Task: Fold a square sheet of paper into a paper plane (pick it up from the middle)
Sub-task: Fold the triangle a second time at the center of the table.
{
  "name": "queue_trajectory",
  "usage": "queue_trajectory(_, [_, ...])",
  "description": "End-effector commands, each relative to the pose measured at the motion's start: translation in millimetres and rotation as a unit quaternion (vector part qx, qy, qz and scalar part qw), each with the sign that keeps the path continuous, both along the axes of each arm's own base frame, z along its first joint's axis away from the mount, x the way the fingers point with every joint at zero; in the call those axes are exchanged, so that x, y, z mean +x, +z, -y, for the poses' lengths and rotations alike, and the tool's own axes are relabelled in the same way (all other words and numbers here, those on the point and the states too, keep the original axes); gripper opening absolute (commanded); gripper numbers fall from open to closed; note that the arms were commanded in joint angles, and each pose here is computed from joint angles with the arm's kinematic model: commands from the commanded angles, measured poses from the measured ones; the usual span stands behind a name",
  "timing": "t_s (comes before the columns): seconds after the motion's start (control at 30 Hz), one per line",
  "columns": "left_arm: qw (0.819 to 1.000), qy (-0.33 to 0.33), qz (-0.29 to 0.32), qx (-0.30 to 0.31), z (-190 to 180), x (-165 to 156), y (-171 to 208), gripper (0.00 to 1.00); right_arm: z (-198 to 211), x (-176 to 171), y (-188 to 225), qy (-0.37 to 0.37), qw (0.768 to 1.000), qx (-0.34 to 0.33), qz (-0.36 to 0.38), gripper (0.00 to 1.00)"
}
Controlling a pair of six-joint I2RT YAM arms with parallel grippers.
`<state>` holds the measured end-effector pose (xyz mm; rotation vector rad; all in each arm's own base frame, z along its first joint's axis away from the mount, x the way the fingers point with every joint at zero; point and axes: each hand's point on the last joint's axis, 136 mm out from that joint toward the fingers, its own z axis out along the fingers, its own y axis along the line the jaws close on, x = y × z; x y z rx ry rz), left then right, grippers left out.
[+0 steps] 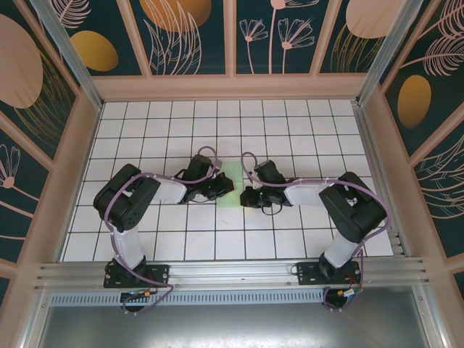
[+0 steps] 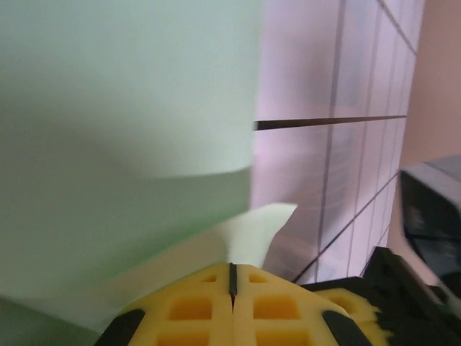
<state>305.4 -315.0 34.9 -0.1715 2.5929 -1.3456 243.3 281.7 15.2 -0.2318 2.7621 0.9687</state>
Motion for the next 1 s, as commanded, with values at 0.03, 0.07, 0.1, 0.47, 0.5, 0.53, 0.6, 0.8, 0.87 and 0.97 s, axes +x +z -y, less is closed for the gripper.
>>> queue_trajectory(0.03, [0.997,-0.014,0.071,-0.009,-2.0,3.7,31.1,0.09,42.2,-36.4,-47.9,-0.017,0.990,-0.105,-0.094,0.00])
queue_trajectory(0.07, [0.997,-0.015,0.071,-0.009,-2.0,0.7,30.7,0.09,41.7,-36.2,-47.8,-0.017,0.990,-0.105,-0.094,0.00])
queue_trajectory(0.1, [0.997,-0.016,0.070,-0.006,-2.5,-2.2,28.4,0.09,41.5,-35.8,-47.5,-0.017,0.990,-0.105,-0.094,0.00])
queue_trajectory(0.47, [0.995,-0.041,0.047,0.077,5.8,-18.8,-10.6,0.05,40.9,-38.9,-52.3,-0.012,0.988,-0.115,-0.103,0.00])
queue_trajectory(0.5, [0.995,-0.041,0.044,0.078,5.8,-19.4,-13.1,0.05,40.5,-38.8,-51.9,-0.012,0.988,-0.114,-0.103,0.00])
queue_trajectory(0.53, [0.995,-0.041,0.040,0.080,6.0,-19.9,-15.5,0.04,40.5,-39.2,-52.3,-0.012,0.988,-0.115,-0.103,0.00])
queue_trajectory(0.6, [0.995,-0.039,0.033,0.088,4.0,-20.0,-21.8,0.02,41.0,-40.3,-53.6,-0.010,0.987,-0.119,-0.105,0.00])
queue_trajectory(0.8, [0.989,-0.013,0.024,0.145,-12.5,-15.2,-37.4,0.01,48.6,-44.2,-58.4,-0.009,0.984,-0.139,-0.108,0.00])
queue_trajectory(0.87, [0.986,-0.005,0.026,0.164,-18.3,-11.4,-39.0,0.00,53.3,-46.5,-61.1,-0.008,0.982,-0.151,-0.110,0.00])
queue_trajectory(0.97, [0.983,0.005,0.032,0.179,-26.6,-3.3,-37.6,0.00,59.2,-49.6,-63.7,-0.006,0.980,-0.163,-0.111,0.00])
